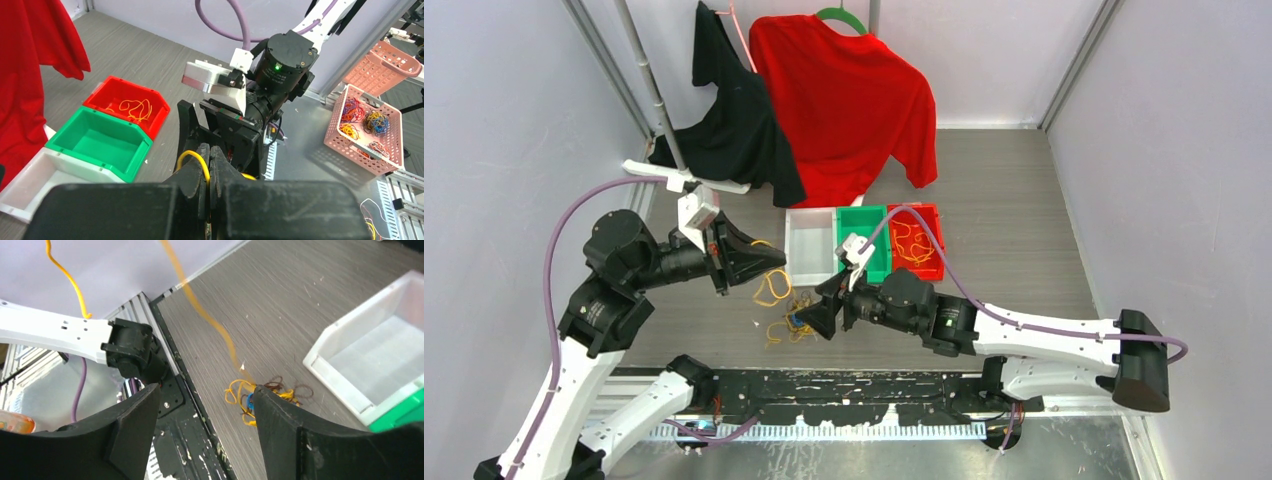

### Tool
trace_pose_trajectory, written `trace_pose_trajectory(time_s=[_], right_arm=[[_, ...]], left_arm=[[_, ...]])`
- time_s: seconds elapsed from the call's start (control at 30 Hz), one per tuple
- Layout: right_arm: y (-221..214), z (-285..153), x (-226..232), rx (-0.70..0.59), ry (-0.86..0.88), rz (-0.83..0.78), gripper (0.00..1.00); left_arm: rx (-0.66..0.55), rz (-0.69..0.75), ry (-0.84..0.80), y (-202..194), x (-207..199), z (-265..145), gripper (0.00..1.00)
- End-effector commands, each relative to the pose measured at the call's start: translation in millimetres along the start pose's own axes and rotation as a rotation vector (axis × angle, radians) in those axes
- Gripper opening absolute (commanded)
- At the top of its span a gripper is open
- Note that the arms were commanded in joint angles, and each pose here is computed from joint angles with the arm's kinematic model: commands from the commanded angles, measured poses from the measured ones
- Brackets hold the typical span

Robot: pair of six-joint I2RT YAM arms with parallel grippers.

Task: Untangle the cables

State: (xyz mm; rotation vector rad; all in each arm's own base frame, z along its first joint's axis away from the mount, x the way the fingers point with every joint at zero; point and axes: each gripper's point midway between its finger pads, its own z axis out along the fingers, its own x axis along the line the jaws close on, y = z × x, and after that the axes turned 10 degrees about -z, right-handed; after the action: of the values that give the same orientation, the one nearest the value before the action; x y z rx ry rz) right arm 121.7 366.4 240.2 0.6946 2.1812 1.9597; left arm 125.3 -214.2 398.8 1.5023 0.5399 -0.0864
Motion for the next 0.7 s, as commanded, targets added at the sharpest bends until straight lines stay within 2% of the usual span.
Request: trace_pose_trajectory(time_s=[0.0, 0.23, 0.4, 0.67], right_arm=[[45.6, 9.6, 16.8, -0.107, 0.058, -0.045, 0.74], [49.4, 48.1, 13.3, -0.132, 0.021, -0.061, 0.74], [48.4, 70.6, -2.6, -0.157, -0.070, -0.083, 0.63], [18.4, 95.1, -3.8, -0.111, -0.064, -0.062, 0.48]], left_arm=[[-0.040, 0.078, -0.049, 21.3, -14.9, -2.3, 0.00], [-0.052, 0.117, -0.073, 35.9, -23.6, -2.7, 0.00], [-0.048, 0.143, -0.094, 41.8, -33.5, -7.1, 0.00], [-0.093, 0.206, -0.124, 70.7, -54.0, -13.4, 0.00]])
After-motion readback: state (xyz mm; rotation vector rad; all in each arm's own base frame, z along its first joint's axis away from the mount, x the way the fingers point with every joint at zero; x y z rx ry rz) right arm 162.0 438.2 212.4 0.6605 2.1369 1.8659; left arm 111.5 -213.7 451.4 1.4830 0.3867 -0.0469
